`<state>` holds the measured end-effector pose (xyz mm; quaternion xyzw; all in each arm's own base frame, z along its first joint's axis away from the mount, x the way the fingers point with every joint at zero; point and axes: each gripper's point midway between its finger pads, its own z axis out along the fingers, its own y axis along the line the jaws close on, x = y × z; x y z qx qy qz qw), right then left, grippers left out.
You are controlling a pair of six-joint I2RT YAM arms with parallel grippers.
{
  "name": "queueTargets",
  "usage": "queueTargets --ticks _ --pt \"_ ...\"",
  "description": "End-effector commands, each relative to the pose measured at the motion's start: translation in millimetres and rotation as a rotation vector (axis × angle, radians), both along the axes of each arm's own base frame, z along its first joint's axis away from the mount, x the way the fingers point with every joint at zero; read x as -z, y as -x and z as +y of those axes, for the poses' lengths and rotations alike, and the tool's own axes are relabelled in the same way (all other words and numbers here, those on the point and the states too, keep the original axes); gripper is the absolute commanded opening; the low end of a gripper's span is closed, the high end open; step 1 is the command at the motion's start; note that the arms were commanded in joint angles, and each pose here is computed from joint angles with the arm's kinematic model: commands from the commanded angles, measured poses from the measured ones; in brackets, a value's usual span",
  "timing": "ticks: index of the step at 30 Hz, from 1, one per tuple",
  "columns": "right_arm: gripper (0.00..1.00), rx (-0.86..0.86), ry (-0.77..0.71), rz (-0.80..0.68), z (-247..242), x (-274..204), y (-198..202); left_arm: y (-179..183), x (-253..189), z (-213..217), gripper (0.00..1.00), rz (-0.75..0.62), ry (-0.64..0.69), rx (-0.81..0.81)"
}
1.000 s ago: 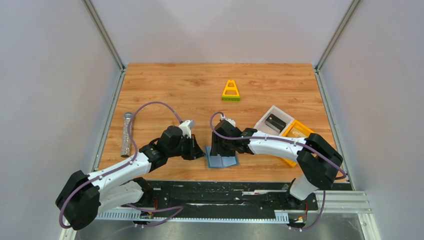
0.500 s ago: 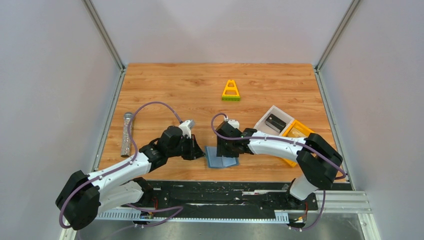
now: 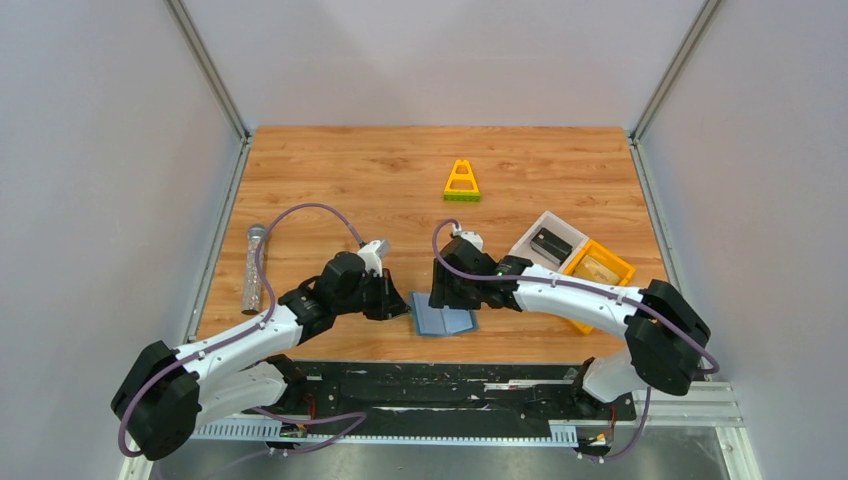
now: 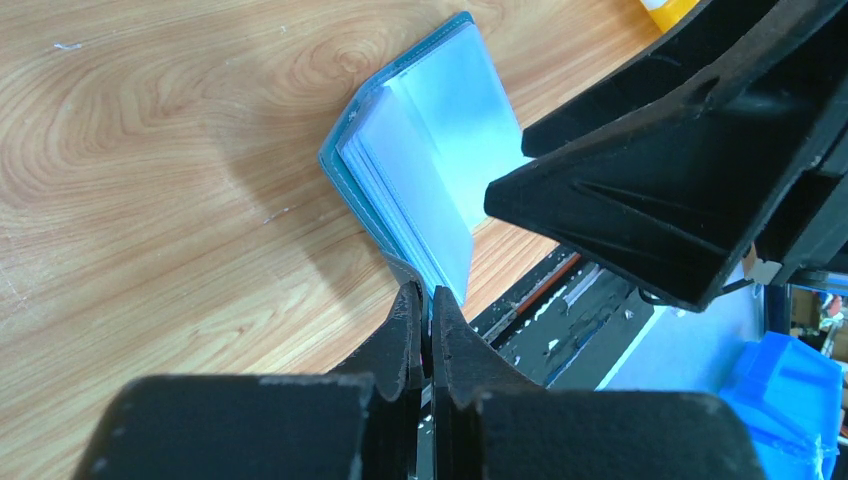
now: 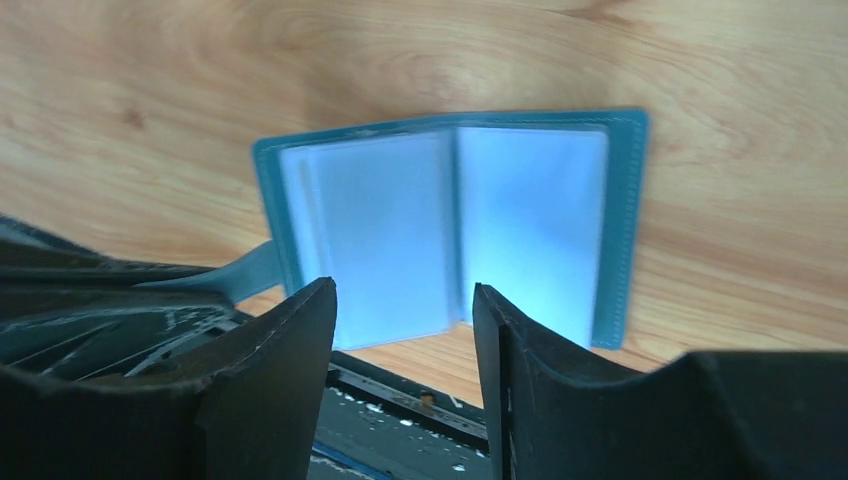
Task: Take the credit cards out of the card holder
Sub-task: Remove the credit card from the card holder.
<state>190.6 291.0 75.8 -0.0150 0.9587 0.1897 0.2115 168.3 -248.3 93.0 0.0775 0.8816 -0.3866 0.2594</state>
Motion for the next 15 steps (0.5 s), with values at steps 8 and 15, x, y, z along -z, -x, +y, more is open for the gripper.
queueTargets --ticks 8,15 --pt "0.57 -0.132 -0.148 0.011 42 -8 5 -1 -14 -6 0.0 -0.044 0.05 0.017" --pt "0.56 -0.139 -0.133 0.042 43 6 7 -1 -14 -6 0.0 -0.044 0.05 0.017"
